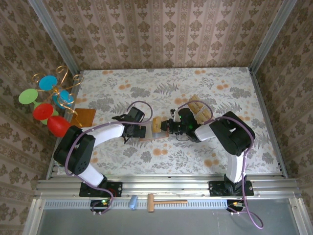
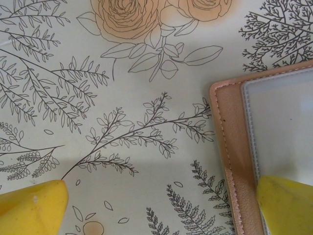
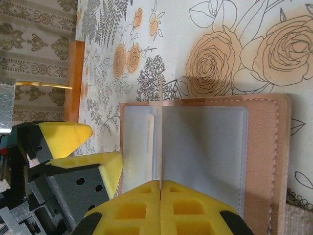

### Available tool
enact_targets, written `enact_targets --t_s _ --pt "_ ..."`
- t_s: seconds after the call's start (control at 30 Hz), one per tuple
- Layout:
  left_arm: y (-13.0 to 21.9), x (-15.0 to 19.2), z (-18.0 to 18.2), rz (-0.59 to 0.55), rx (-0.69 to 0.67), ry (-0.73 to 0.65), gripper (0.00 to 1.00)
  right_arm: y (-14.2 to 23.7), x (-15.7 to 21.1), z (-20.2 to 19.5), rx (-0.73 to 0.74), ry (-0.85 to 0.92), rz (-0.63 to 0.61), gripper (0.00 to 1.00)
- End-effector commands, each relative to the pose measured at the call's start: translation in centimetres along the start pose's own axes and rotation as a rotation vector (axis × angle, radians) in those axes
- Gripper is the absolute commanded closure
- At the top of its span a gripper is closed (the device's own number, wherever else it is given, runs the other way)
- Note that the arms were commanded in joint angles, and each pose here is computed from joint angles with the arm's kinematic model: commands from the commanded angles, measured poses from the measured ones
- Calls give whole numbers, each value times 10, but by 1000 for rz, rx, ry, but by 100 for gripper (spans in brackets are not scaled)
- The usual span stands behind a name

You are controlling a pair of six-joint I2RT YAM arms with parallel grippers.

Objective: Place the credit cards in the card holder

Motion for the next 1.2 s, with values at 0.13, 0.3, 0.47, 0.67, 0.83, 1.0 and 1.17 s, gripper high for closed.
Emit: enact_targets --t_s 0.13,0.3,0.47,0.67,0.83,1.0,1.17 --pt "-7 13 12 47 -46 4 0 -6 -2 12 -51 12 0 100" --pt "-7 14 12 48 -47 3 0 -2 -5 14 -56 16 -21 100" --pt "-7 15 13 50 -49 4 0 4 -8 18 -56 27 -46 100" --pt "-8 16 14 50 -48 6 0 3 -9 17 -51 27 -46 100" --pt "-7 15 13 49 -46 6 0 6 -11 14 -47 25 -62 100" --pt "-8 16 14 52 -47 7 0 12 -16 12 -33 26 -93 100" --pt "-8 16 13 53 -45 6 0 15 -21 18 -59 38 -102 100"
Point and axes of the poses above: each hand's point on the last joint's axis, 136 mm out from that joint toward the fingers, its own y axis back along the fingers, its own z axis along the line the jaws close on, x = y × z, the point moved 1 cm from there along y, back along the fingers, and after that the axes turned 3 degrees about y, right-handed, at the moved point
